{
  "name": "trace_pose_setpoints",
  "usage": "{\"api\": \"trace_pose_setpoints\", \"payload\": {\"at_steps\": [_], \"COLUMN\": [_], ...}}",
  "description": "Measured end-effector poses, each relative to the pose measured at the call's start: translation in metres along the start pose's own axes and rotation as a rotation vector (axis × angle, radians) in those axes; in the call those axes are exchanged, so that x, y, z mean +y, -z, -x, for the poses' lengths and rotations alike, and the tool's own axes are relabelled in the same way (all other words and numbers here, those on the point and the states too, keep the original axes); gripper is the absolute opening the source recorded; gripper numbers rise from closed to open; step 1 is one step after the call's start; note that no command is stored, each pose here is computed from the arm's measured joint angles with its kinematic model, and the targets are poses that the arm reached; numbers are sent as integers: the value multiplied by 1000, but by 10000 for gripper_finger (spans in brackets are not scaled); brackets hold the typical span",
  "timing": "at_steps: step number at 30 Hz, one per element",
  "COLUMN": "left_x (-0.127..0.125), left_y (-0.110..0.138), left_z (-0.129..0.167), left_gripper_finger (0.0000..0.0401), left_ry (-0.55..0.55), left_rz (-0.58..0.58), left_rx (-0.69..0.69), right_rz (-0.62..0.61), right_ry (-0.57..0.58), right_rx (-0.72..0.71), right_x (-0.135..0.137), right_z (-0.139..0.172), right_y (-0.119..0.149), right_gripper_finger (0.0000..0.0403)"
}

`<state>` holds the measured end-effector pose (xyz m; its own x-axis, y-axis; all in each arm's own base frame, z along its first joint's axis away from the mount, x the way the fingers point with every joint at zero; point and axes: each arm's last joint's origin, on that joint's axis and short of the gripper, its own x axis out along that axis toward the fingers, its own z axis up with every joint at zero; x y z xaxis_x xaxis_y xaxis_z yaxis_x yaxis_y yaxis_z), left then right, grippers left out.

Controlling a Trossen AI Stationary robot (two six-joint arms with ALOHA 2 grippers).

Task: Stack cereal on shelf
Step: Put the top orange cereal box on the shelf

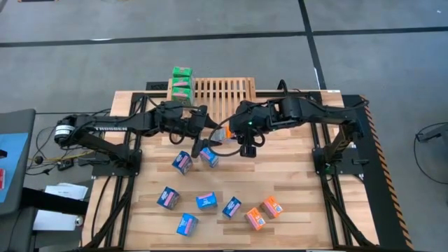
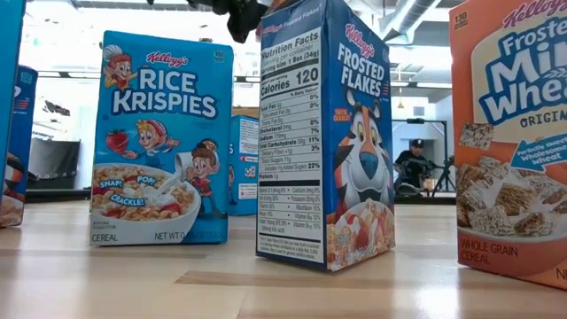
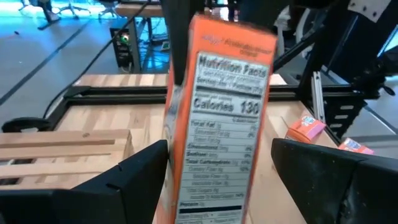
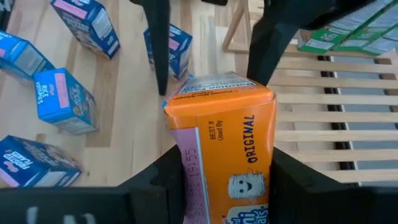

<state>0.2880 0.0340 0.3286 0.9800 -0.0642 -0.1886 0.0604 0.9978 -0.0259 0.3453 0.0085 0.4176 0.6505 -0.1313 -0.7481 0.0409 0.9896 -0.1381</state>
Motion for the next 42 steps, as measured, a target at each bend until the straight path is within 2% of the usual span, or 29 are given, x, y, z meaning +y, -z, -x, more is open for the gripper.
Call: {"api": "trace_pose_setpoints", "payload": {"at_steps": [8,20,27,31,35,38,42], "left_x": [2,2,2,1,0,0,1], "left_y": [4,4,3,-7,-13,-24,-35], "left_z": [0,0,0,8,16,27,47], "left_gripper_finger": [272,206,195,194,194,194,194], "left_ry": [-57,-53,-76,-74,-88,-95,-63], "left_rz": [-32,-36,-12,11,15,27,66], "left_rx": [36,44,28,-34,-70,-148,-282], "right_rz": [-4,-5,3,-30,-53,-90,-111], "right_ry": [6,3,-12,-18,-22,-20,72], "right_rx": [-39,-36,-42,-100,-161,-209,-258], "right_x": [-1,0,0,-3,-8,-13,-17], "right_z": [0,0,2,22,56,84,126], "right_y": [-4,-3,-4,-13,-17,-16,0], "right_gripper_finger": [176,177,184,214,259,282,287]}}
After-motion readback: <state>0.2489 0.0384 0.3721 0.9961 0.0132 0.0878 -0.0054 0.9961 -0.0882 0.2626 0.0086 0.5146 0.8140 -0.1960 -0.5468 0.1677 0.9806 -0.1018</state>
